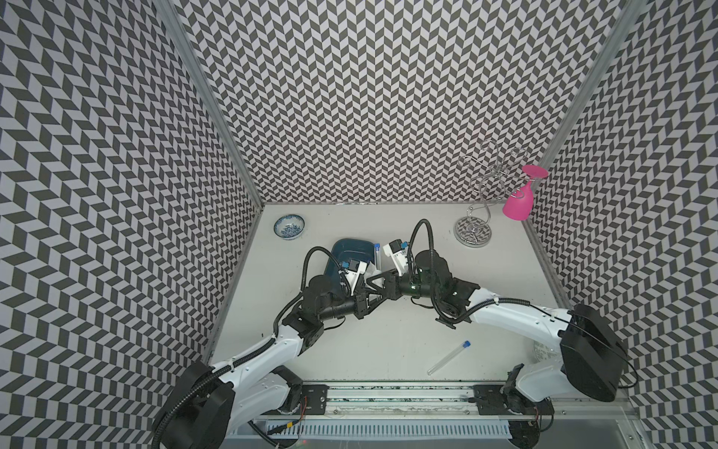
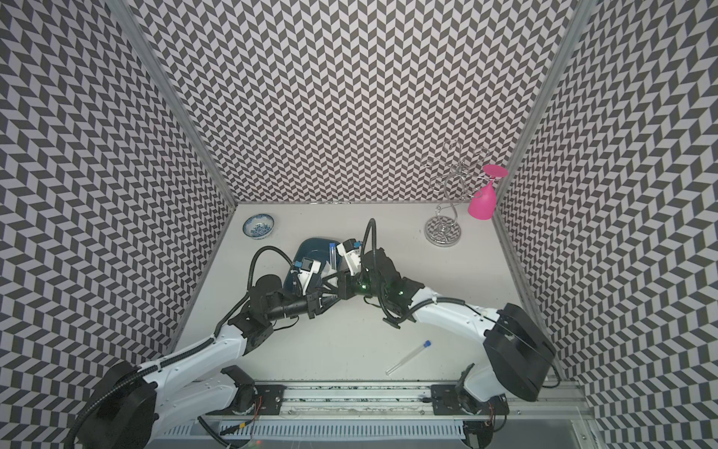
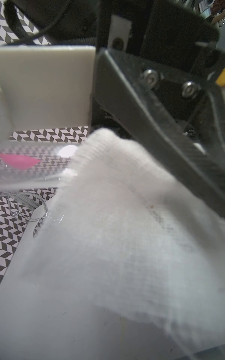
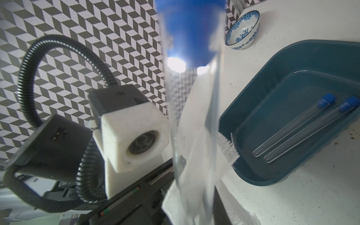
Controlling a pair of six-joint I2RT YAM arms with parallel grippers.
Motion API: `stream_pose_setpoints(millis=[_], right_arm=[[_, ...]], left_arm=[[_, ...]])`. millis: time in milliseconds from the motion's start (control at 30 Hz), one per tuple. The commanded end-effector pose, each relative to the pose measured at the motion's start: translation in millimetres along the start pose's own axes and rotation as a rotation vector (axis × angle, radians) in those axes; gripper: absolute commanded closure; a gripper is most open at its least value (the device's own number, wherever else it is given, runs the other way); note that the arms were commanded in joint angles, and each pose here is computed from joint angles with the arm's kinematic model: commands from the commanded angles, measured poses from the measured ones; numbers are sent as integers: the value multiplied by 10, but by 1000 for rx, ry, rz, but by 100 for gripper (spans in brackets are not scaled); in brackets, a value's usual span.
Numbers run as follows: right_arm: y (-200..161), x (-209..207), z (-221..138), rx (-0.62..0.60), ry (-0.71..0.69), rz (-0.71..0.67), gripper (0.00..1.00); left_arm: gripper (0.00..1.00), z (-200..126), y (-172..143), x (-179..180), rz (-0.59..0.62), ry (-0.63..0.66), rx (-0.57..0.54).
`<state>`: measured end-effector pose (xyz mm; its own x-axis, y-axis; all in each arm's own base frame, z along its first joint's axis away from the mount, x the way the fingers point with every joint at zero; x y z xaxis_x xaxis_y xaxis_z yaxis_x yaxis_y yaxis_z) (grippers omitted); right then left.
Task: Wipe the exteriors of test tubes
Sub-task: Wipe the dirt from the test tube.
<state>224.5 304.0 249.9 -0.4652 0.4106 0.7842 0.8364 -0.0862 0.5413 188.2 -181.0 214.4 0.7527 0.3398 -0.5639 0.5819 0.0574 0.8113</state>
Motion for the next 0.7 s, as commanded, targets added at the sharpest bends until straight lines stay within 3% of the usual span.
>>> stream_pose_setpoints(millis=[0, 400, 667], right_arm=[[63, 39, 35, -30, 10, -12, 85], [183, 31, -48, -63, -17, -30, 86], [193, -76, -133, -66, -79, -46, 86]], left_arm=[[85, -18, 49, -54, 38, -29, -34], [62, -99, -90, -21, 13, 13, -19], [58, -322, -74, -80, 17, 77, -52]])
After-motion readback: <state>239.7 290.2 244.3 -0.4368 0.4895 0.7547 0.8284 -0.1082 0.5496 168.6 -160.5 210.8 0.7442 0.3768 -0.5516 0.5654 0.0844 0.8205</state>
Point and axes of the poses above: each gripper's point midway between its finger pads, its own z axis out along the fingers, its own x axis along the line the jaws close on, y = z × x, the point moved 9 cm from there along -z, back along the fingers, and after that the axes turned 10 degrees about z, right-handed, at the moved point
